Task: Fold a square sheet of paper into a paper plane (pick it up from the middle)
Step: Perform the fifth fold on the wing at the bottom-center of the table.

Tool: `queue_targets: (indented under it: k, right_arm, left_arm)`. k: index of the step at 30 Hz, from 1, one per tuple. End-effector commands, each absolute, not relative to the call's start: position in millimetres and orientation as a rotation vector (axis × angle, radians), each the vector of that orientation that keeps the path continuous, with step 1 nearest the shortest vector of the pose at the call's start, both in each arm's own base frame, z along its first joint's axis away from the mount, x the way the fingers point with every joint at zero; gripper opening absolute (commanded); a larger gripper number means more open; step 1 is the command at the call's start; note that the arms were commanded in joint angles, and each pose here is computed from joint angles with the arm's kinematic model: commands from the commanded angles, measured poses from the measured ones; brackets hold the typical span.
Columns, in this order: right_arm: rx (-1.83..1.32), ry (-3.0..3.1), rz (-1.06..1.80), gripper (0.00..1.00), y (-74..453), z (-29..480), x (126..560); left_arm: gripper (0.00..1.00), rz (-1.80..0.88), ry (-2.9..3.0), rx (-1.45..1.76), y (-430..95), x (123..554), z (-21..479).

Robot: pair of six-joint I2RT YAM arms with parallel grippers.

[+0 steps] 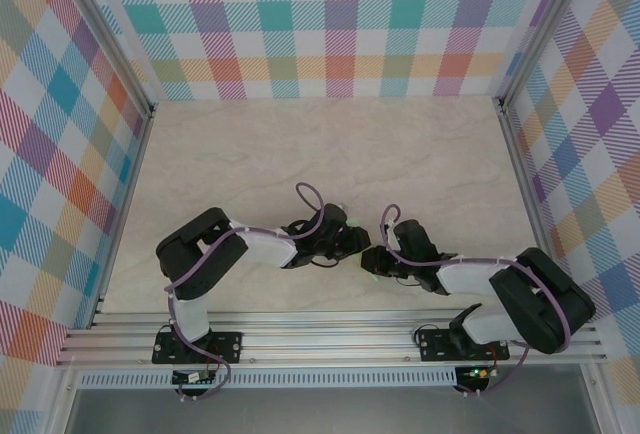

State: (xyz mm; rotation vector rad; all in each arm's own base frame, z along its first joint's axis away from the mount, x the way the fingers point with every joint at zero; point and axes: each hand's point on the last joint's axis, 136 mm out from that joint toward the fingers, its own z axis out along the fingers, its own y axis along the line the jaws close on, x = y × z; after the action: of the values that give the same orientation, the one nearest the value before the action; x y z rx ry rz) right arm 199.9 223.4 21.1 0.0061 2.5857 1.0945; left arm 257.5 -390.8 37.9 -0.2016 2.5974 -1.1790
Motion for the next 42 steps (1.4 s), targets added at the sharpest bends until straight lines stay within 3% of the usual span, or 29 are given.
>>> queue_targets:
  k: [1, 5, 8, 14, 18, 28, 42]
  right_arm:
    - [0.035, 2.682, 1.056, 0.20, 214, 17, 186]
    - [0.043, 2.711, 1.028, 0.26, 207, 20, 178]
    - [0.036, 2.712, 1.023, 0.25, 205, 25, 175]
    - [0.030, 2.750, 1.028, 0.13, 208, 25, 173]
    - [0.020, 2.790, 1.013, 0.11, 206, 16, 168]
    - [-0.030, 2.727, 0.947, 0.23, 198, 46, 174]
    - [-0.062, 2.776, 0.929, 0.24, 205, 41, 181]
  left_arm:
    - [0.40, -1.153, 2.616, -0.185, -389, 261, 29]
    - [0.40, -1.146, 2.624, -0.178, -388, 260, 25]
    - [0.40, -1.148, 2.624, -0.170, -389, 259, 26]
    - [0.40, -1.162, 2.626, -0.153, -392, 259, 28]
    - [0.40, -1.156, 2.630, -0.151, -391, 259, 28]
    - [0.40, -1.163, 2.637, -0.143, -392, 257, 28]
    - [0.40, -1.187, 2.632, -0.126, -396, 257, 32]
